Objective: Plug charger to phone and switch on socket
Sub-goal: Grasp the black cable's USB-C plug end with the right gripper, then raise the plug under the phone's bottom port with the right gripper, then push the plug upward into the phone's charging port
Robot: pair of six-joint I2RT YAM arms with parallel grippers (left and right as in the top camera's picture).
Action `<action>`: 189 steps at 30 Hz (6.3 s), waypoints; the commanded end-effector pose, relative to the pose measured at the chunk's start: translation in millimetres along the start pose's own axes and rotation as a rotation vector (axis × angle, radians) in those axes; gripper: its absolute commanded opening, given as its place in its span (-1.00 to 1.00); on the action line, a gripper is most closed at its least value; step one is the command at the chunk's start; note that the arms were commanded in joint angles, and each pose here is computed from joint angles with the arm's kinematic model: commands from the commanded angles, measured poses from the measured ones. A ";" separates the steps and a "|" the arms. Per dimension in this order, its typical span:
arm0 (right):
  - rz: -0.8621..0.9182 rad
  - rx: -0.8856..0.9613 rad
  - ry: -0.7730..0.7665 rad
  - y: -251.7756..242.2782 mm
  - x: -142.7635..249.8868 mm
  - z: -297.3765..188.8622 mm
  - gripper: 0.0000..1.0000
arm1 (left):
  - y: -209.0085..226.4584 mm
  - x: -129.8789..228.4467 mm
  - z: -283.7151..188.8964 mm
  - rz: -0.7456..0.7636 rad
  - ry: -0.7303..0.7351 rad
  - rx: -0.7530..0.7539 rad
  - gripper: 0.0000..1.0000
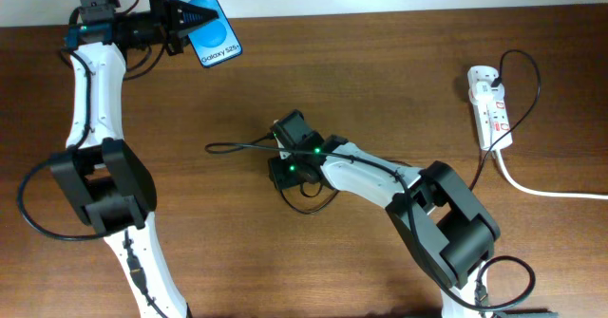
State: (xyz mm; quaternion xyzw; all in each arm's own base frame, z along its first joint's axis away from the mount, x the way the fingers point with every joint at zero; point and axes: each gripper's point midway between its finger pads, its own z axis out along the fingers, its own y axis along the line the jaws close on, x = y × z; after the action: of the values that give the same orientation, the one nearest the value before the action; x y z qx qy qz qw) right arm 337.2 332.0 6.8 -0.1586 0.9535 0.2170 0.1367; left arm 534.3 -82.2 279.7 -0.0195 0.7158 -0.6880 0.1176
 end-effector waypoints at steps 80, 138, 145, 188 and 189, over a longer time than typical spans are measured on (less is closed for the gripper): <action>0.266 -0.435 -0.479 -7.6 -55.8 -254.8 -0.92 | -23.0 116.8 190.1 0.084 0.419 0.087 -1.00; 0.136 -0.400 -0.549 -4.7 -66.7 -266.1 -0.92 | -26.4 125.7 196.2 0.097 0.448 0.109 -1.00; 0.139 -0.396 -0.550 -5.7 -67.0 -266.0 -0.92 | -26.9 128.5 199.1 0.151 0.452 0.123 -1.00; 0.138 -0.365 -0.642 -31.8 -87.1 -278.0 -0.92 | -25.7 139.0 203.4 0.133 0.473 0.126 -1.00; 0.139 -0.365 -0.640 -31.8 -86.7 -277.7 -0.92 | -25.7 139.0 203.4 0.136 0.472 0.127 -1.00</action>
State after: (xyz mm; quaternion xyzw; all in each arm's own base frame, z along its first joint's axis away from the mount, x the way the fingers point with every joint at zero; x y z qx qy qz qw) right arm 351.4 214.8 247.3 -0.0524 0.8269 0.4559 0.3252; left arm 454.1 -295.2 273.2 0.1677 0.7049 -0.6889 0.0178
